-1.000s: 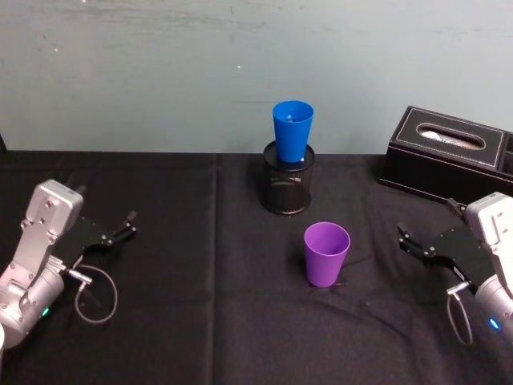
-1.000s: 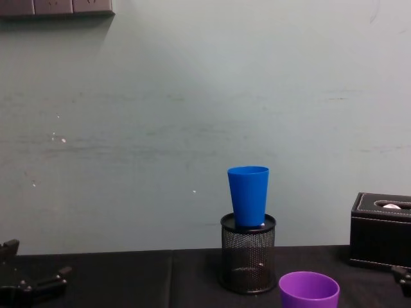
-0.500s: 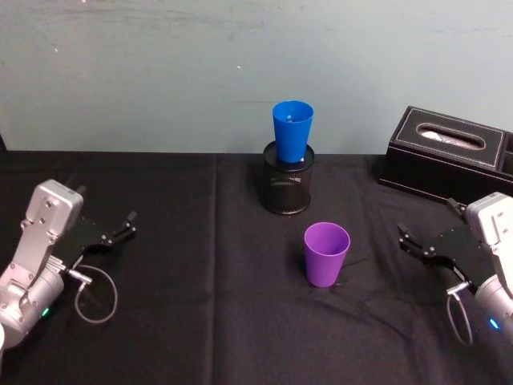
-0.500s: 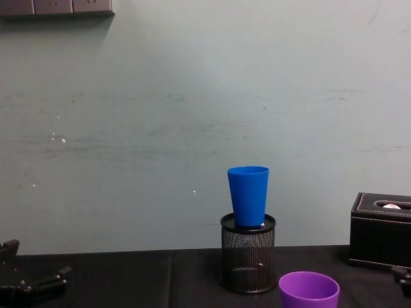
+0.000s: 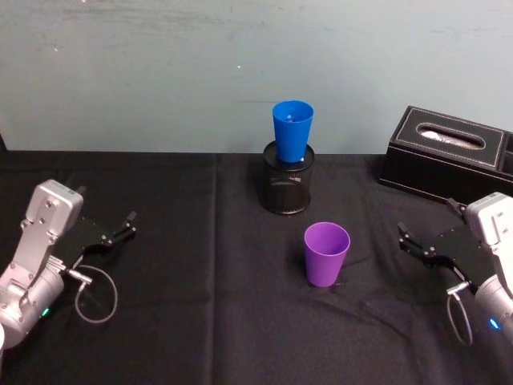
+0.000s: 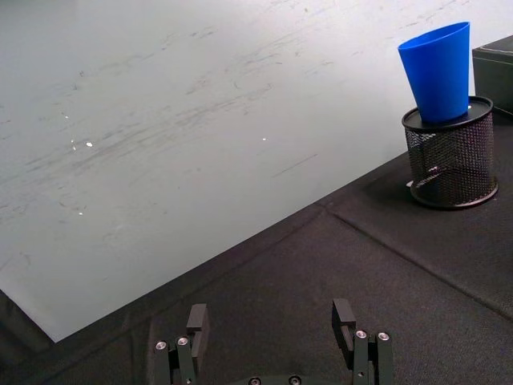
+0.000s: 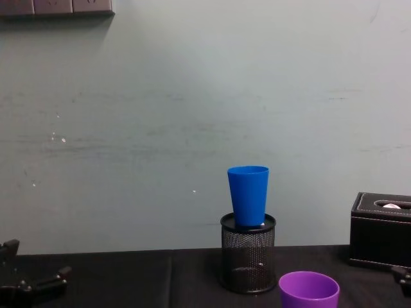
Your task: Pick up one cup with a gripper and tap it against the other cup.
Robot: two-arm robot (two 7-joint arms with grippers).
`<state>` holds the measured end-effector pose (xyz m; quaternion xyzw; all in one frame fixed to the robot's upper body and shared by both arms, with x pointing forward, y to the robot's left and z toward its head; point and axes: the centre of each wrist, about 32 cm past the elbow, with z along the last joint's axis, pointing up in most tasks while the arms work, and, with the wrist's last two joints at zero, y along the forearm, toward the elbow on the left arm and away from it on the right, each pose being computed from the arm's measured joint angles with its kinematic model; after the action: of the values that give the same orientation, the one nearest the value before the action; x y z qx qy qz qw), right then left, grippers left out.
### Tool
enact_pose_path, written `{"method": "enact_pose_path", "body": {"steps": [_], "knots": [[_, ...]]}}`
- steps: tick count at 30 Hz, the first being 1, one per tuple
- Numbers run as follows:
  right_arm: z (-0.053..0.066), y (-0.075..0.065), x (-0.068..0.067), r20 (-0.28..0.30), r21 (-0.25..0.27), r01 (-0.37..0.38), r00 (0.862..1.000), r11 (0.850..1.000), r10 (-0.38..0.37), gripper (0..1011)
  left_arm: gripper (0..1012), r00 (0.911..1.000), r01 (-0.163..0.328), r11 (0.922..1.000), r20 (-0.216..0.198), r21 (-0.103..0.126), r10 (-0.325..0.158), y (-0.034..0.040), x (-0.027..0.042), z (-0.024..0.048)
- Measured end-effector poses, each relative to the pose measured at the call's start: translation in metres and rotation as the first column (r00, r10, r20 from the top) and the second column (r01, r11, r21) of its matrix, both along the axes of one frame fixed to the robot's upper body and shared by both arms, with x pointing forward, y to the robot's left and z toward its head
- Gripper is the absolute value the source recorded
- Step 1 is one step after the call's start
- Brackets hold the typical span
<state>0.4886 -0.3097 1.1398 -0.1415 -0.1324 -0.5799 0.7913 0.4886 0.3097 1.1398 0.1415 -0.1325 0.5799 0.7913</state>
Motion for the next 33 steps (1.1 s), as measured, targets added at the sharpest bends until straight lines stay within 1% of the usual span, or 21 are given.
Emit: {"method": "enact_pose_path", "body": {"steps": [14,16,19,21,23,26,33], "knots": [[-0.0001,0.0000,0.0000,0.002,0.002,0.000,1.000,1.000,0.000,1003,1011,1.0000,0.000,1.0000,0.000,0.000,0.000,0.0000,0.0000,0.0000],[-0.0004,-0.0002,0.0003,0.010,0.016,-0.003,1.000,1.000,0.003,1003,1012,1.0000,0.000,1.0000,0.000,0.000,0.000,0.0000,0.0000,0.0000],[-0.0016,-0.0013,-0.0001,0.025,0.054,-0.022,0.999,0.998,0.021,1003,1011,1.0000,0.000,1.0000,0.000,0.000,0.000,0.0000,0.0000,0.0000],[-0.0016,-0.0016,-0.0003,0.027,0.059,-0.025,0.999,0.998,0.024,1003,1011,1.0000,0.000,1.0000,0.000,0.000,0.000,0.0000,0.0000,0.0000],[-0.0023,-0.0019,-0.0014,0.037,0.080,-0.041,0.999,0.996,0.038,1003,1012,1.0000,0.000,1.0000,0.000,0.000,0.000,0.0000,0.0000,0.0000],[-0.0025,-0.0015,-0.0024,0.043,0.096,-0.054,0.998,0.994,0.050,1003,1011,1.0000,0.000,1.0000,0.000,0.000,0.000,0.0000,0.0000,0.0000],[-0.0013,0.0034,-0.0057,0.045,0.148,-0.106,0.994,0.983,0.100,1003,1012,1.0000,0.000,1.0000,0.000,0.000,0.000,0.0000,0.0000,0.0000]]}}
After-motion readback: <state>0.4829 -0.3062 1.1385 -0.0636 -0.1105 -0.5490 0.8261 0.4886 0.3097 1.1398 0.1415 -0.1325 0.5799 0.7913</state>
